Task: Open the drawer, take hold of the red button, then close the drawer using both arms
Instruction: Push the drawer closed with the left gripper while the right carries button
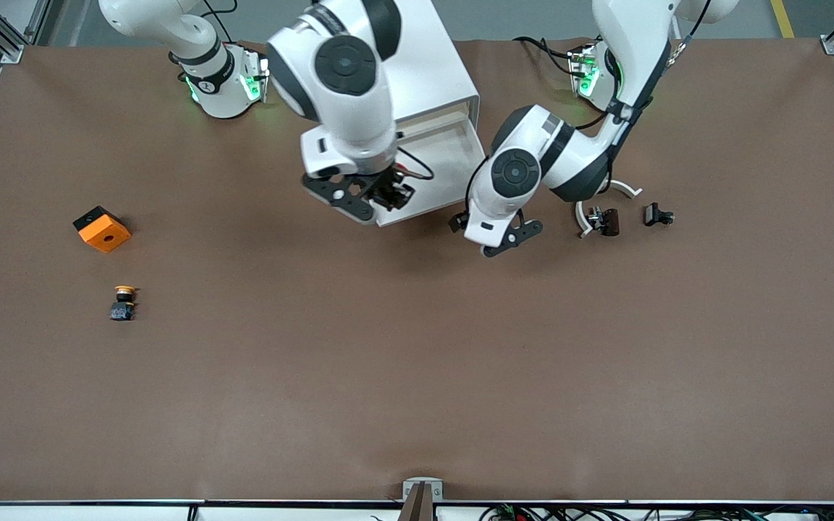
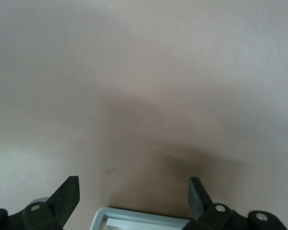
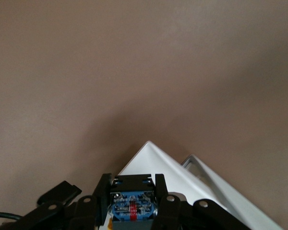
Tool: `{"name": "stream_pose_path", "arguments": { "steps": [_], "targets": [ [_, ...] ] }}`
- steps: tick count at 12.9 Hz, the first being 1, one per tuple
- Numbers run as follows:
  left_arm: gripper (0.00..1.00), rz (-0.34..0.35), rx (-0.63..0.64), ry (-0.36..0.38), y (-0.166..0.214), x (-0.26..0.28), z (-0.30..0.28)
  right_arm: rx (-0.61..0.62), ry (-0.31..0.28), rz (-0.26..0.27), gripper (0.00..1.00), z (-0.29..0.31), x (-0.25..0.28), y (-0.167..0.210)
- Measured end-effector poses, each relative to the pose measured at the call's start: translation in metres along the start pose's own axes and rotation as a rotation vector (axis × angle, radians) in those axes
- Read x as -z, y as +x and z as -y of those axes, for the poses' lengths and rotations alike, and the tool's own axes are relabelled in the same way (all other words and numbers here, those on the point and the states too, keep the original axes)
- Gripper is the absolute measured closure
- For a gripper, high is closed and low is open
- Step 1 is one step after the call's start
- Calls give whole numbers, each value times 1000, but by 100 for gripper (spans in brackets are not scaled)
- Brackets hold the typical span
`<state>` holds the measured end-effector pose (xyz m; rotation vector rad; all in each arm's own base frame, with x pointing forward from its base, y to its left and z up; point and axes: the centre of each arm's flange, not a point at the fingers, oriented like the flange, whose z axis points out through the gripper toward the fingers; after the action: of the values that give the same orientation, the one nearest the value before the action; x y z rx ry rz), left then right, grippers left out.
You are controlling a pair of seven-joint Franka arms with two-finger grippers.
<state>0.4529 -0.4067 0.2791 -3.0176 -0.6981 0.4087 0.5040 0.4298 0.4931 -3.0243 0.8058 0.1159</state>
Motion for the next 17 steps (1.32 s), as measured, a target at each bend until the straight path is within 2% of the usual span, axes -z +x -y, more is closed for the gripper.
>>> {"name": "stream_pose_path", "arguments": {
  "steps": [3, 5, 8, 11, 14, 17],
  "targets": [
    [0, 3, -39, 11, -28, -12, -17, 141, 10, 20, 59, -48, 36, 73],
    [0, 31, -50, 7, -46, -17, -24, 237, 7, 31, 59, -82, 44, 121],
    [0, 72, -52, 3, -84, -22, -35, 300, 6, 36, 59, -127, 42, 183],
    [0, 91, -48, 14, -122, -29, -43, 354, -10, 39, 59, -180, 22, 243],
    [0, 120, -20, 23, -143, -37, -48, 397, 3, 29, 59, -245, -16, 303],
    [0, 148, 7, 16, -141, -38, -49, 396, -34, 5, 59, -274, -60, 329]
  ]
}}
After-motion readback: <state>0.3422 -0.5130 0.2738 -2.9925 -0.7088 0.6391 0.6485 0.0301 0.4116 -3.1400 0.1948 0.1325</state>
